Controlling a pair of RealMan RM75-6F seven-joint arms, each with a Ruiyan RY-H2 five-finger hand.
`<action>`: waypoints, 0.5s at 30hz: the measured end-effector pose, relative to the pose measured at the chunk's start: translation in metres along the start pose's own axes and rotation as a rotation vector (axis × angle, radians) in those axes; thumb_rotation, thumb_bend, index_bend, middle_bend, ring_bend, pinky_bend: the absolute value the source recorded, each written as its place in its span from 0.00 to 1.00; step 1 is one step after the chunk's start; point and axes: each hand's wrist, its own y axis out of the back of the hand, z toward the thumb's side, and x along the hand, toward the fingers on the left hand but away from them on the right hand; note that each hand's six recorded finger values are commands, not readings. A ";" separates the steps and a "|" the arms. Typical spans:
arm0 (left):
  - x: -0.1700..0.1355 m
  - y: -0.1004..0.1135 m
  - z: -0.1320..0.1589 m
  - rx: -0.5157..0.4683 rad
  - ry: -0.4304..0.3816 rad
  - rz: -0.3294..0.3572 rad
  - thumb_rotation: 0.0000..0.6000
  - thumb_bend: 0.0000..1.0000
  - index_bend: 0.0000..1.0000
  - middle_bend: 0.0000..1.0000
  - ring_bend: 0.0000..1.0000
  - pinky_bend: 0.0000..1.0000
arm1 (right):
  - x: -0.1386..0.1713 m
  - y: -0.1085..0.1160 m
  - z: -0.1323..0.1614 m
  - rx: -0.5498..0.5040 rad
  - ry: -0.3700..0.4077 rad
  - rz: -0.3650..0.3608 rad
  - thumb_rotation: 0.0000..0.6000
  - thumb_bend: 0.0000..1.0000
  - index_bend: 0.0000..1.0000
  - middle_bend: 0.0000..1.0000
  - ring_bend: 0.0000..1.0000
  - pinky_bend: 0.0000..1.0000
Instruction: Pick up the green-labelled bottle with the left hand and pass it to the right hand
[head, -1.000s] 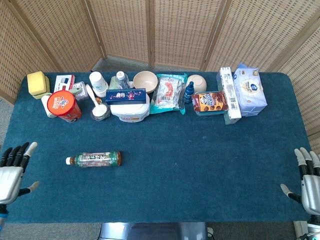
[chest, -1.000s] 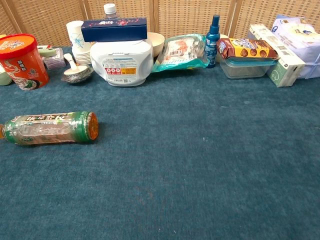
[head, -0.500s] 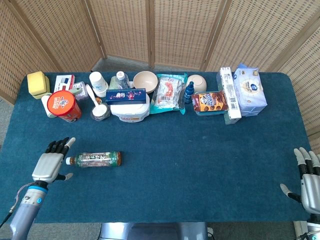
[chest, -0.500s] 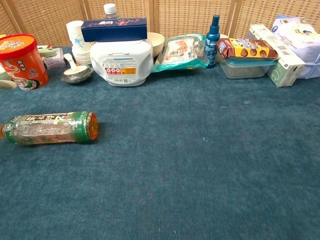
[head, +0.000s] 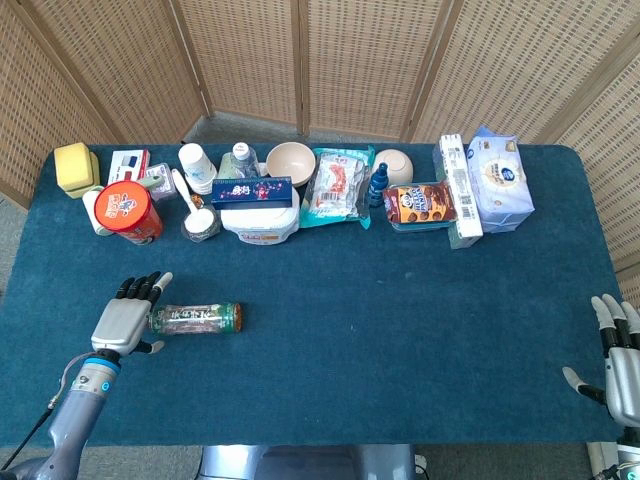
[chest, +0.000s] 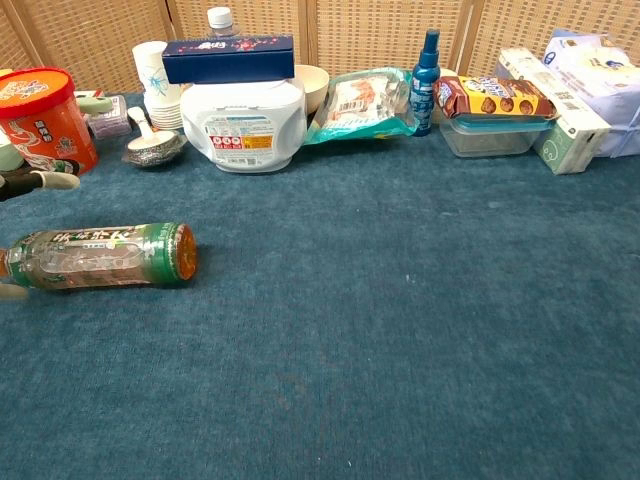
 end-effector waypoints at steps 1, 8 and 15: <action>0.001 -0.001 0.001 0.001 -0.002 -0.003 1.00 0.00 0.02 0.00 0.00 0.09 | 0.000 0.000 0.000 0.000 -0.001 0.000 1.00 0.00 0.00 0.00 0.00 0.00; 0.007 -0.008 0.012 0.056 -0.005 -0.026 1.00 0.00 0.24 0.15 0.15 0.31 | 0.000 0.001 -0.001 -0.008 -0.005 -0.004 1.00 0.00 0.00 0.00 0.00 0.00; 0.014 -0.010 0.018 0.129 0.019 0.017 1.00 0.00 0.47 0.41 0.41 0.53 | 0.000 0.002 -0.002 -0.020 0.000 -0.006 1.00 0.00 0.00 0.00 0.00 0.00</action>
